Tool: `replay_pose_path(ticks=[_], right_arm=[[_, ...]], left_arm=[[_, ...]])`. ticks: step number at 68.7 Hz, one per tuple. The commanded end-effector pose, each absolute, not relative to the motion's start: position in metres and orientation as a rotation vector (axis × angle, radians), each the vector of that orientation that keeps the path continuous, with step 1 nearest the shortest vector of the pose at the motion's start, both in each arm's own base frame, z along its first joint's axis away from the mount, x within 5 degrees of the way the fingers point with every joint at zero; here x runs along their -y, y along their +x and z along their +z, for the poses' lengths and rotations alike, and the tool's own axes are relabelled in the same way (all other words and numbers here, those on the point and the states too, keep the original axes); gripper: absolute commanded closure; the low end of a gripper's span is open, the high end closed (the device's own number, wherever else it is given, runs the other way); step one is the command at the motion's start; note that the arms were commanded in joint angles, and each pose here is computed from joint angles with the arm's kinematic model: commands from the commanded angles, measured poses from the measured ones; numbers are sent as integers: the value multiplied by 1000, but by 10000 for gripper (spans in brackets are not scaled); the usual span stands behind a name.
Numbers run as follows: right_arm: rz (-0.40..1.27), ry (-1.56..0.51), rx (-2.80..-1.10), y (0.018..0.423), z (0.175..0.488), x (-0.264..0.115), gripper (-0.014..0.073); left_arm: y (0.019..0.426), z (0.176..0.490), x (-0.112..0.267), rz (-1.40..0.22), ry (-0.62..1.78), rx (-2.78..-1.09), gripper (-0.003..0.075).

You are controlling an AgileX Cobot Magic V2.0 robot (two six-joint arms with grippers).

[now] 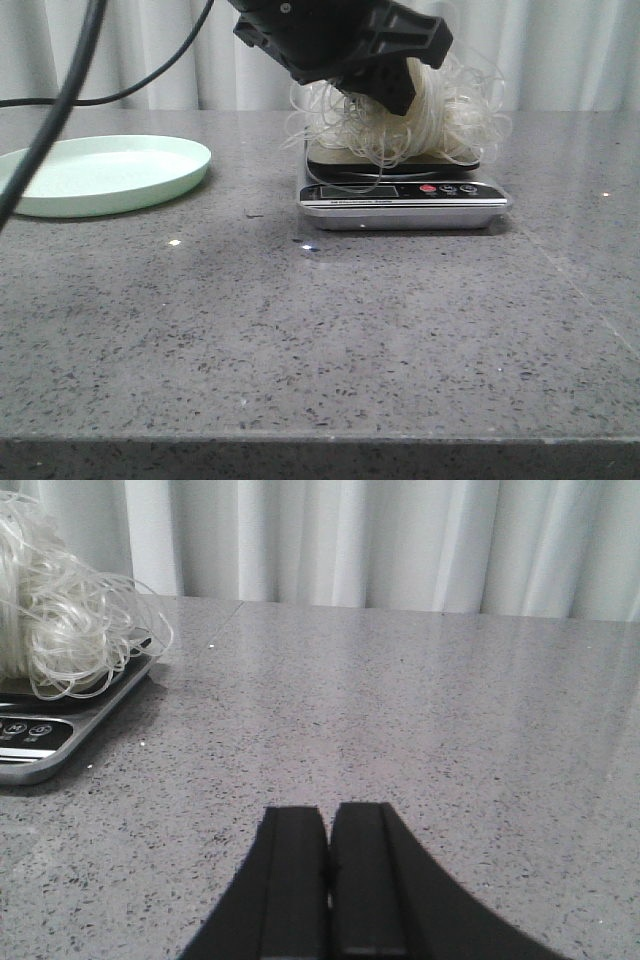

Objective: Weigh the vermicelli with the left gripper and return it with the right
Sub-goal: 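Carry the vermicelli with the left gripper onto the scale and release, then withdraw the left gripper from the scale, leaving vermicelli to weigh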

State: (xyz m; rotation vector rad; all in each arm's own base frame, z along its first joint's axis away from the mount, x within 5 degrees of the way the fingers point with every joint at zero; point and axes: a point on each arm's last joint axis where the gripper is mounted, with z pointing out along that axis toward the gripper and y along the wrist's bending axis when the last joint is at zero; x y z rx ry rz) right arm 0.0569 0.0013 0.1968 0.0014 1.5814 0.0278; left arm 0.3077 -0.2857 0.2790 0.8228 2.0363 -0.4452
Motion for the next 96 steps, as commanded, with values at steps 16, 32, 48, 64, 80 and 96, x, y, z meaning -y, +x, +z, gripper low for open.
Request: replay_pose_path(ticks=[16, 32, 48, 64, 80, 96], right_arm=[[19, 14, -1477, 55, 208, 0, 444], [19, 14, -1477, 55, 208, 0, 444], [19, 14, -1477, 55, 208, 0, 444], [19, 14, -1477, 55, 208, 0, 444], [19, 14, -1477, 55, 208, 0, 444], [19, 14, -1477, 55, 208, 0, 444]], left_arm=[[312, 312, 279, -473, 747, -1926, 491], [310, 310, 278, -469, 762, -1960, 228], [297, 328, 267, -467, 783, -1990, 205], [279, 359, 252, -470, 785, -1954, 205], [260, 383, 231, -444, 806, -1967, 215], [239, 404, 186, -447, 682, -1882, 349]])
